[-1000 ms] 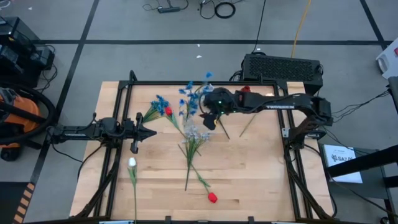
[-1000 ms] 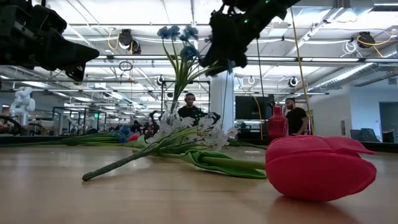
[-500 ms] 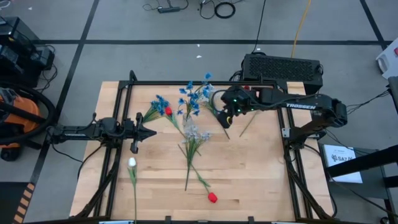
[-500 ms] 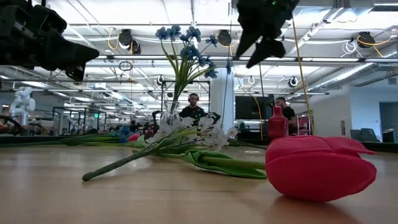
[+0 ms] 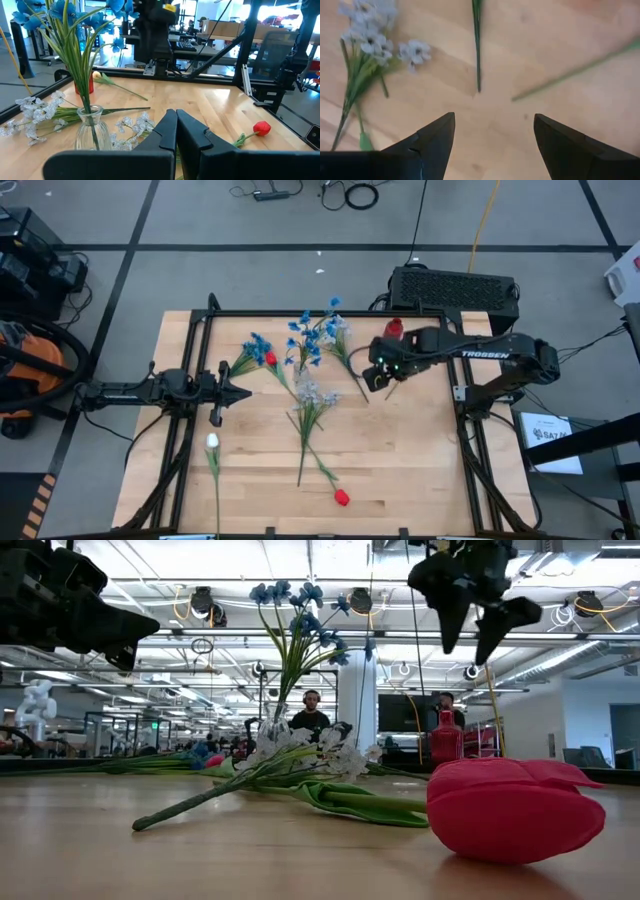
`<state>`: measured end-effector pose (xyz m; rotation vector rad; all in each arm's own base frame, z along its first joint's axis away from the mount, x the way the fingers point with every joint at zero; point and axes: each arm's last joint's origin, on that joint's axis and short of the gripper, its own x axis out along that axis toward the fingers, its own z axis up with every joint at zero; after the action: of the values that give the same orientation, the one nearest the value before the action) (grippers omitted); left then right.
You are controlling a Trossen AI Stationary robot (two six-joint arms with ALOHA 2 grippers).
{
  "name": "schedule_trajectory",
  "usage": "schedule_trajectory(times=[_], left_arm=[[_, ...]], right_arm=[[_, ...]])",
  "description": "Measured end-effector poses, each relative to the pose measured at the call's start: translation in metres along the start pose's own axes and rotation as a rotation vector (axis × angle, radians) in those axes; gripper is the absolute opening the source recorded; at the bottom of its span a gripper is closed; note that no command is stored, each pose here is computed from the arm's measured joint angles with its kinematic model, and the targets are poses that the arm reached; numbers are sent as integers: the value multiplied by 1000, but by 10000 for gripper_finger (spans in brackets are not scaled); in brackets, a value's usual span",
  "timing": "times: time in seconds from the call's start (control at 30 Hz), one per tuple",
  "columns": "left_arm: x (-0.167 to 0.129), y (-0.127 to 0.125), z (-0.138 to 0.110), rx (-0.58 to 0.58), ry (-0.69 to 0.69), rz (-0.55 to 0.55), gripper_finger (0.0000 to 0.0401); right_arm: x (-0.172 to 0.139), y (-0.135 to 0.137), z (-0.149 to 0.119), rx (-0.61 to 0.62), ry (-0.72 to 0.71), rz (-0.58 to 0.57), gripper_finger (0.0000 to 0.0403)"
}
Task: Sort flowers into vase by color
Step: Put the blue flowers into the transparent vase
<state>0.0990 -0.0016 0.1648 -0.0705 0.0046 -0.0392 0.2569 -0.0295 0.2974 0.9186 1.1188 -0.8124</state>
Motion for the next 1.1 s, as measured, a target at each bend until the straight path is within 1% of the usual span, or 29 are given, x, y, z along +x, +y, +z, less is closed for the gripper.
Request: schedule_trajectory(times=[0.13, 0.2, 0.23, 0.33, 0.37, 0.43, 0.6, 0.73, 0.83, 0.97, 1.03, 1.1], left_arm=[[0, 0, 0, 1, -5, 16, 8], [0, 1, 1, -33, -11, 19, 8], [0, 0, 2, -93, -20, 15, 8], [0, 0, 4, -330, -44, 5, 8], [0, 0, 4, -385, -48, 4, 8], [0, 0, 6, -434, -63, 8, 9], [0, 2, 6, -446, -76, 52, 8], [-1, 1, 10, -447, -119, 42, 9], [-1, 1, 14, -447, -160, 29, 8], [-2, 1, 18, -421, -194, 24, 8], [-2, 2, 19, -422, -164, 61, 8], [-3, 2, 26, -413, -127, 122, 8]], right_arm=[[-1, 8, -20, 52, 21, -7, 262], [-2, 13, -31, 76, 19, -13, 262], [-3, 15, -37, 85, 18, -12, 262], [-5, 21, -53, 105, 26, -4, 262], [-5, 23, -58, 114, 23, -3, 262], [-6, 25, -68, 141, 10, -1, 262], [-10, 30, -92, 210, 13, 9, 262], [-12, 32, -108, 233, 19, 14, 262], [-14, 29, -117, 239, 7, -18, 262], [-13, 20, -121, 233, 1, -113, 262], [-9, 14, -119, 207, 1, -125, 262], [-4, 7, -116, 184, 5, -116, 262]])
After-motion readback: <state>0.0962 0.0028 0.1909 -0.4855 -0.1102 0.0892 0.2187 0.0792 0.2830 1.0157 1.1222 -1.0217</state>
